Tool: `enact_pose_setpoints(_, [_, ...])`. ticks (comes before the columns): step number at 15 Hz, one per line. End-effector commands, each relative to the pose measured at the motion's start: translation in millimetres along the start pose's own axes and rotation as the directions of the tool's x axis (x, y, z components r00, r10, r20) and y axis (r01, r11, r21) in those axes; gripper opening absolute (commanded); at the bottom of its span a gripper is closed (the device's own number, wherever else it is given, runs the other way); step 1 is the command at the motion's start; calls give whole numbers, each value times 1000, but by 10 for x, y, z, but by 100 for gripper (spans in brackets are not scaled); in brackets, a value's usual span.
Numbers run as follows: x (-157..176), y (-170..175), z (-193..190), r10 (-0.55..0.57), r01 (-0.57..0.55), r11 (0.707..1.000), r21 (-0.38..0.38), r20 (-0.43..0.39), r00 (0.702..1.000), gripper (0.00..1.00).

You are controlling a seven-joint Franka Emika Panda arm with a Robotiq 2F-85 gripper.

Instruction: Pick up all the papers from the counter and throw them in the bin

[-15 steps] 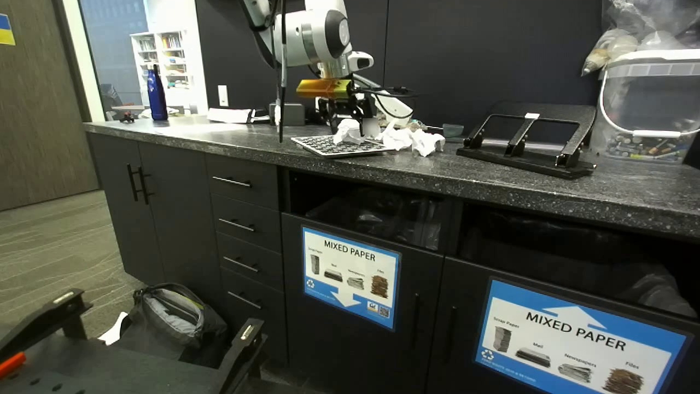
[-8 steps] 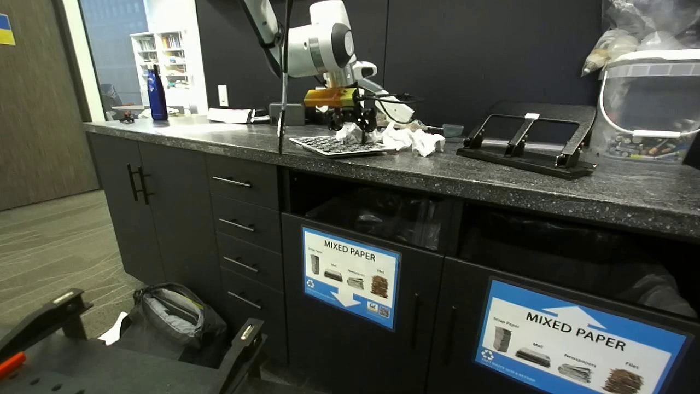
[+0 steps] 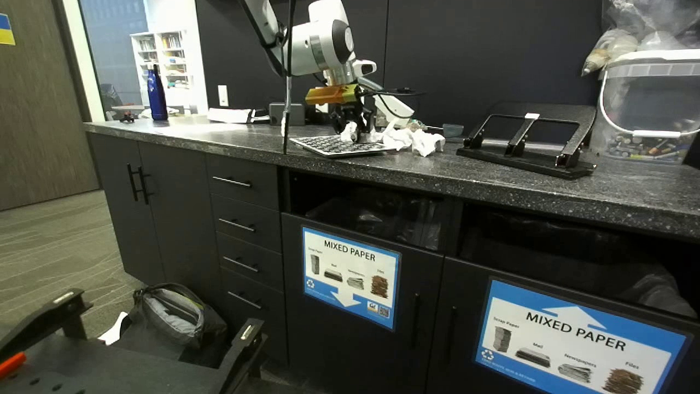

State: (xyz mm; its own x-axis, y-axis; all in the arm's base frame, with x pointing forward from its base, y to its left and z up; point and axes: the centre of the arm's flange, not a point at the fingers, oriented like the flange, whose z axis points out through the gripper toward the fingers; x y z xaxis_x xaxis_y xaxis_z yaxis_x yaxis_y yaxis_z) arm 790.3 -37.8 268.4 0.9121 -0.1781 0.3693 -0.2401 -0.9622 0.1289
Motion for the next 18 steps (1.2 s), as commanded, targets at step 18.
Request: enact_pose_setpoints(18, [-1801, 534, -1380, -315, 220, 949, 227, 621, 718, 9])
